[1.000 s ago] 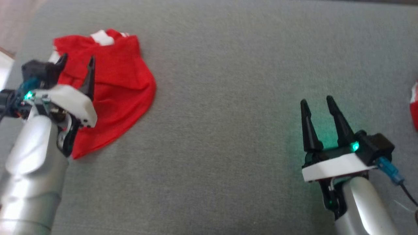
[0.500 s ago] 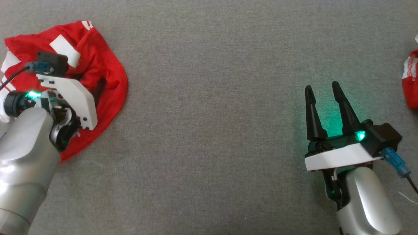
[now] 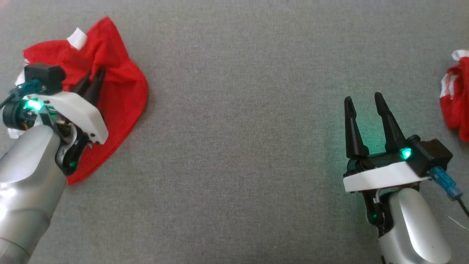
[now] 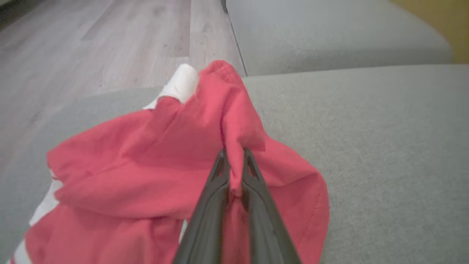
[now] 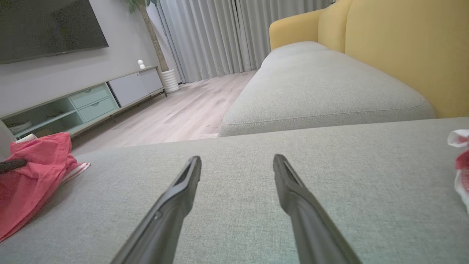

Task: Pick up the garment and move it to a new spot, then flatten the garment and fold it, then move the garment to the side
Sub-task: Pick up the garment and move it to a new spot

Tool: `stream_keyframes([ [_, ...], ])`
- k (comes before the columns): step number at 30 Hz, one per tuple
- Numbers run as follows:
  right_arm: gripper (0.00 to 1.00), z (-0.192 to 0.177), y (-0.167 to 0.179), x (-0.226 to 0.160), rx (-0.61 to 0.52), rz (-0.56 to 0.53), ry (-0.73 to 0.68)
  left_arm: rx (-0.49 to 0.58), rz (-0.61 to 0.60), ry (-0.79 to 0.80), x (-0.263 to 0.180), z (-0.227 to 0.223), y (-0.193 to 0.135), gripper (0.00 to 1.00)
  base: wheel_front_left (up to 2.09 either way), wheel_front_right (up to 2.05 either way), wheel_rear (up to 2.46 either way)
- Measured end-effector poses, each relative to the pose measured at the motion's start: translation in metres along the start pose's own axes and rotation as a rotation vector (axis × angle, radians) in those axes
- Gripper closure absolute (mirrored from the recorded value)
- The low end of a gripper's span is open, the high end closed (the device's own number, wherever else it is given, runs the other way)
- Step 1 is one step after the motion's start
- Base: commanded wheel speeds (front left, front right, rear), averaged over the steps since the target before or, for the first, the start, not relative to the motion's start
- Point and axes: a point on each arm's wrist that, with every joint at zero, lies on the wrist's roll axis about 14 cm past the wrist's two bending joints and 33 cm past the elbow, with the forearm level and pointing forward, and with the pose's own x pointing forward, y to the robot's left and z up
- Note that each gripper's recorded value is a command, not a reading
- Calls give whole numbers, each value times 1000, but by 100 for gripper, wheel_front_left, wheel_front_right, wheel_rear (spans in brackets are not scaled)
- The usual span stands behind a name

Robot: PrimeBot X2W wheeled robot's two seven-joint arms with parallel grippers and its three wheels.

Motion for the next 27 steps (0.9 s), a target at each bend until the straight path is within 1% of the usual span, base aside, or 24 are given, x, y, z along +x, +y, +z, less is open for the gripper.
stream_keyframes([
  [6, 0, 15, 5, -5, 2, 7, -34, 2, -37, -203, -15, 48, -14, 100, 0, 0, 0],
  [11, 0, 25, 6, -11, 8, 4, -56, 23, -125, -294, -18, 74, -47, 100, 0, 0, 0],
  [13, 0, 26, 2, -13, 7, -10, -59, 39, -185, -308, -14, 79, -71, 100, 0, 0, 0],
  [19, 0, 31, -17, -25, 32, -69, -71, 79, -394, -346, -2, 94, -158, 100, 0, 0, 0],
  [23, 0, 33, -28, -34, 52, -108, -80, 124, -510, -365, 6, 107, -213, 100, 0, 0, 0],
  [27, 0, 35, -42, -43, 68, -152, -87, 133, -605, -409, 13, 127, -259, 100, 0, 0, 0],
])
